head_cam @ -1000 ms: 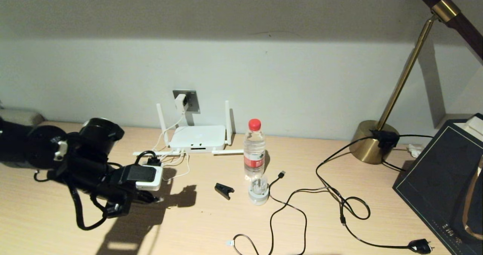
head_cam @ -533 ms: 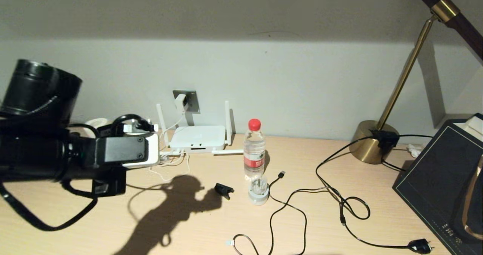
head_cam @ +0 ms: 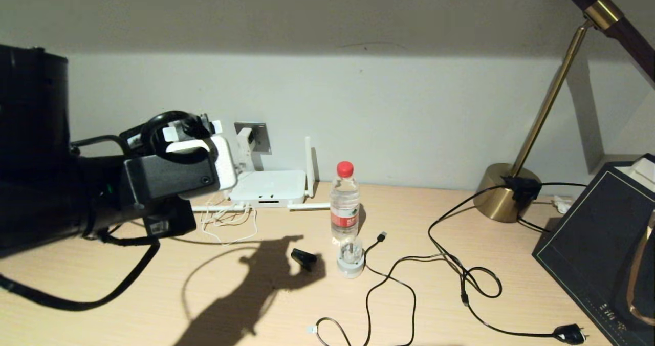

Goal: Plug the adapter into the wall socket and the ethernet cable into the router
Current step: Hand it to the other hand

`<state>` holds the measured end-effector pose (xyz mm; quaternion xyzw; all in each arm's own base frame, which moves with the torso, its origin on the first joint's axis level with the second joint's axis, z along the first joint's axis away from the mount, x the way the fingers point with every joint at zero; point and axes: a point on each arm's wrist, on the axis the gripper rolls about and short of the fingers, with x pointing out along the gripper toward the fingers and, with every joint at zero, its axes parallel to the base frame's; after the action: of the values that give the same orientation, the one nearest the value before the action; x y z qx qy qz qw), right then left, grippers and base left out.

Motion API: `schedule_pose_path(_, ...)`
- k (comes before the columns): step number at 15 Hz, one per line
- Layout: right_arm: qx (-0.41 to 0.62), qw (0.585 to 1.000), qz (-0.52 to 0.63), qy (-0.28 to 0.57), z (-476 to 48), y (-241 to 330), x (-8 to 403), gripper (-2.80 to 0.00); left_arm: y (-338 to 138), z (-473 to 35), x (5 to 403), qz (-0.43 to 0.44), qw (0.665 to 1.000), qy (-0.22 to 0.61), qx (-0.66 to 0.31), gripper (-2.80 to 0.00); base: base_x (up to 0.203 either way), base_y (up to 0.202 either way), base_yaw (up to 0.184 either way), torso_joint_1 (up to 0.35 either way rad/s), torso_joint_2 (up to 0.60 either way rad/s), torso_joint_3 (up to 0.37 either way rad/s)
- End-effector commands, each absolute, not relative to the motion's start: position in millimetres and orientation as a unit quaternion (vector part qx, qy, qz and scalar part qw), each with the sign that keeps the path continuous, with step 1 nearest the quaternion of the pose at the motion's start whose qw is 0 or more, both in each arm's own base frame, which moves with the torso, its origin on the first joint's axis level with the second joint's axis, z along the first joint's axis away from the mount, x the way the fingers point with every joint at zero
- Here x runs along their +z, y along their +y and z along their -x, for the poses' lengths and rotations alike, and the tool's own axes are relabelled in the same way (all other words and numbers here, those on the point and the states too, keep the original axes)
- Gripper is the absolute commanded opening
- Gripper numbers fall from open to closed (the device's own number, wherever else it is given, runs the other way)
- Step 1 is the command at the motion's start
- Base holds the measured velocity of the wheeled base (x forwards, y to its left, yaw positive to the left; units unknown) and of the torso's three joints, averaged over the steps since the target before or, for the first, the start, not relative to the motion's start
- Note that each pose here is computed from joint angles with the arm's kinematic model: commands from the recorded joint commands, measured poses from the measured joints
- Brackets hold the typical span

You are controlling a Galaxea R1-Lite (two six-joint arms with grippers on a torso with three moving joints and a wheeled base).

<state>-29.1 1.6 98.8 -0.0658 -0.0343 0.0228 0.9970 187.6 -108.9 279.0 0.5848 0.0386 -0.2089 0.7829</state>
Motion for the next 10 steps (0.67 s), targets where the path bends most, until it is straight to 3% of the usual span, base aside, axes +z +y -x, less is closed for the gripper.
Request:
schedule_pose_path(1,0.051,0.997,0.038,-0.039,28,3,145,-2.80,-116,-191,283,-0.589,0.781,0.030,-0.208,-2.80,0.000,0.000,0.000,0.000,0.00,0.000)
schedule_pose_path(5,0.199,0.972,-0.059,0.113,-50,9,230,-2.80,-155,-190,300,-0.578,0.790,0.000,-0.206,-2.80,0.000,0.000,0.000,0.000,0.00,0.000)
schedule_pose_path(10,0.376,0.868,-0.177,0.272,-191,38,264,-2.80,-177,-182,300,-0.561,0.800,-0.031,-0.211,-2.80,0.000,0.000,0.000,0.000,0.00,0.000)
